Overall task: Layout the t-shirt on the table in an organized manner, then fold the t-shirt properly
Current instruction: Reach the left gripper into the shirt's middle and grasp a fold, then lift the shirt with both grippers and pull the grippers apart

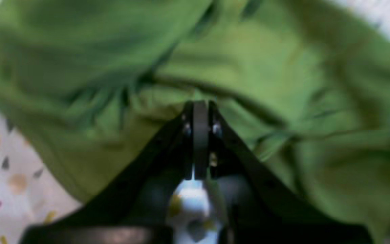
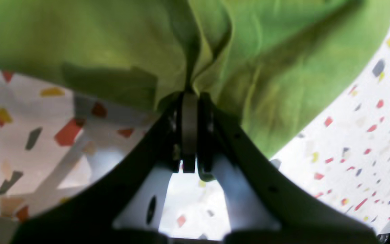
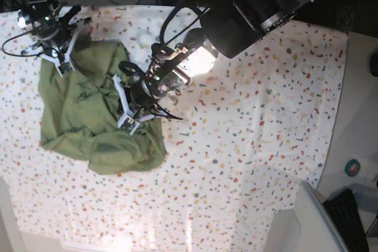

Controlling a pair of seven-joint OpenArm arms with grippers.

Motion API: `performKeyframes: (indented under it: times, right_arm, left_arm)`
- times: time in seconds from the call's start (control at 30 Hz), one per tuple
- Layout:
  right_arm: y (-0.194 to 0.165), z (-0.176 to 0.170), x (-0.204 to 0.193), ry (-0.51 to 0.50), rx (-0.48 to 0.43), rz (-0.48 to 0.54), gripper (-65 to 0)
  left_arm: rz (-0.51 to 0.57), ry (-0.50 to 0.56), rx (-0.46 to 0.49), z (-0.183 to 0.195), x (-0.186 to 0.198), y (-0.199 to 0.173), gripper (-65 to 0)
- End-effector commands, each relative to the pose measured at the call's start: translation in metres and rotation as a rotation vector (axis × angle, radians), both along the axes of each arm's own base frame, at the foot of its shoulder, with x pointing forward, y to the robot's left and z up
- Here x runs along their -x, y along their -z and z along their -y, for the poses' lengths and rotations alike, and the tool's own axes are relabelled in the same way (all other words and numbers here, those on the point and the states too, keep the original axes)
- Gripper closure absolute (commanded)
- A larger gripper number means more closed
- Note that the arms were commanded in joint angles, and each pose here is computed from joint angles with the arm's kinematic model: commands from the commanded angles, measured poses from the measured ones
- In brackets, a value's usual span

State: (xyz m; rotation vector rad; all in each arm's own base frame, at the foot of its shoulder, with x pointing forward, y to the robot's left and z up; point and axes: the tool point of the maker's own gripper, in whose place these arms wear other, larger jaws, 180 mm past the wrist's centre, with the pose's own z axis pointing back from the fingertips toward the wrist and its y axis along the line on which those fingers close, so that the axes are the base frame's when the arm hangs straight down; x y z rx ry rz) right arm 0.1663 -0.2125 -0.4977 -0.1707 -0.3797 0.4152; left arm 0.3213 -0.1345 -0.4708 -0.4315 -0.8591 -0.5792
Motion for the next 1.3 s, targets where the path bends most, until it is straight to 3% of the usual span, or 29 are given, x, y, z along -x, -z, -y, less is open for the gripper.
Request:
performKeyframes:
  times: [0.0, 0.13, 0.3, 0.4, 0.53, 0.63, 0.83, 1.03, 1.07, 1.17, 1.2, 1.27]
  right_arm:
    - [0.003, 0.001, 0.012, -0.007, 0.010, -0.037, 0.0]
    - [0.013, -0.027, 0.035, -0.126, -0.037, -0.110, 0.0]
    - [0.017, -0.059, 0.056, -0.299, -0.144, -0.198, 0.0]
    - [0.017, -0.086, 0.057, -0.345, -0.195, -0.199, 0.0]
    - [0.006, -0.139, 0.042, -0.498, -0.244, -0.152, 0.0]
    - [-0.007, -0.183, 0.028, -0.610, -0.283, -0.099, 0.0]
    - [-0.025, -0.211, -0.006, -0.616, -0.320, -0.014, 0.0]
    - [-0.044, -0.207, -0.017, -0.619, -0.274, 0.024, 0.0]
    - [-0.048, -0.206, -0.019, -0.619, -0.268, 0.034, -3.0]
    - [-0.057, -0.201, -0.019, -0.613, -0.254, 0.053, -20.9]
    - [-0.061, -0.202, -0.018, -0.613, -0.254, 0.063, -23.7]
    - [-0.068, -0.202, -0.017, -0.613, -0.253, 0.081, -23.3]
  left_arm:
    - [0.052, 0.014, 0.069, 0.024, -0.011, -0.023, 0.0]
    - [0.014, -0.072, -0.020, -0.015, -0.027, 0.007, 0.0]
    - [0.026, -0.235, -0.082, -0.074, -0.063, 0.012, 0.0]
    - [0.042, -0.292, -0.104, -0.108, -0.079, 0.009, 0.0]
    - [0.099, -0.382, -0.043, -0.136, -0.108, -0.021, 0.0]
    - [0.105, -0.430, 0.045, -0.142, -0.105, -0.043, 0.0]
    - [0.108, -0.425, 0.176, -0.127, -0.081, -0.090, 0.0]
    - [0.028, -0.389, 0.196, -0.111, -0.040, -0.080, 0.0]
    - [0.009, -0.390, 0.191, -0.111, -0.033, -0.074, 0.0]
    - [-0.051, -0.397, 0.168, -0.113, -0.012, -0.051, 0.0]
    - [-0.070, -0.397, 0.159, -0.113, -0.006, -0.043, 0.0]
    - [-0.117, -0.406, 0.123, -0.121, 0.008, -0.022, 0.0]
